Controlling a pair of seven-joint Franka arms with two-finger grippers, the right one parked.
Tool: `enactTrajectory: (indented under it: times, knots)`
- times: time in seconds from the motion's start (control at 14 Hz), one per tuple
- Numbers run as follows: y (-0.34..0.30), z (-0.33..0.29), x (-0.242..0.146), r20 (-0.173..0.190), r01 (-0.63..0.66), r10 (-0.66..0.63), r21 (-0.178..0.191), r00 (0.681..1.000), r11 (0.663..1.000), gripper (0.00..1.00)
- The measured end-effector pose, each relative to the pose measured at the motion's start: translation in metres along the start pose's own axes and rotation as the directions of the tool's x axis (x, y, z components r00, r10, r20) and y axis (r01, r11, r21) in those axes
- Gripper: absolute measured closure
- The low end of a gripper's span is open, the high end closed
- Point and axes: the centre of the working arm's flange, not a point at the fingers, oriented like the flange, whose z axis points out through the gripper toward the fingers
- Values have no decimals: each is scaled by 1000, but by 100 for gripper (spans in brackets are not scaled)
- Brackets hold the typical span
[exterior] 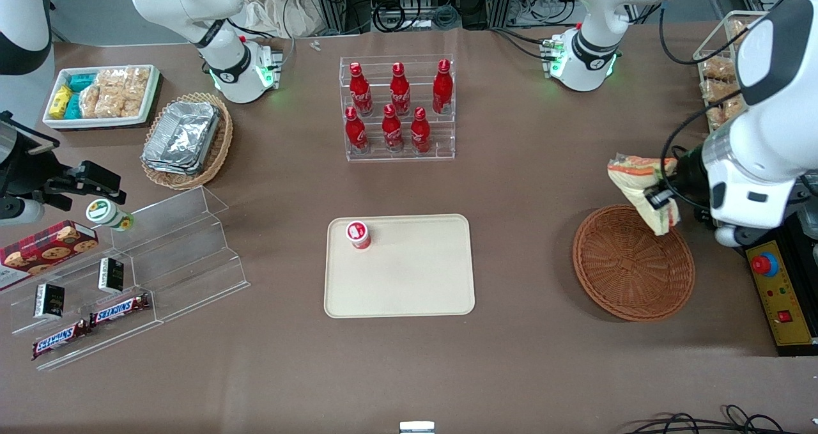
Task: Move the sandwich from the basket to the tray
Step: 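Lift the sandwich and carry it over the cream tray, then lower the sandwich onto the tray and open the left gripper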
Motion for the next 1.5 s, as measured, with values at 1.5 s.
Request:
enactTrajectory:
  times: [1.5]
  knots:
    - [282, 286, -115, -59, -395, 392, -51, 918, 917, 84]
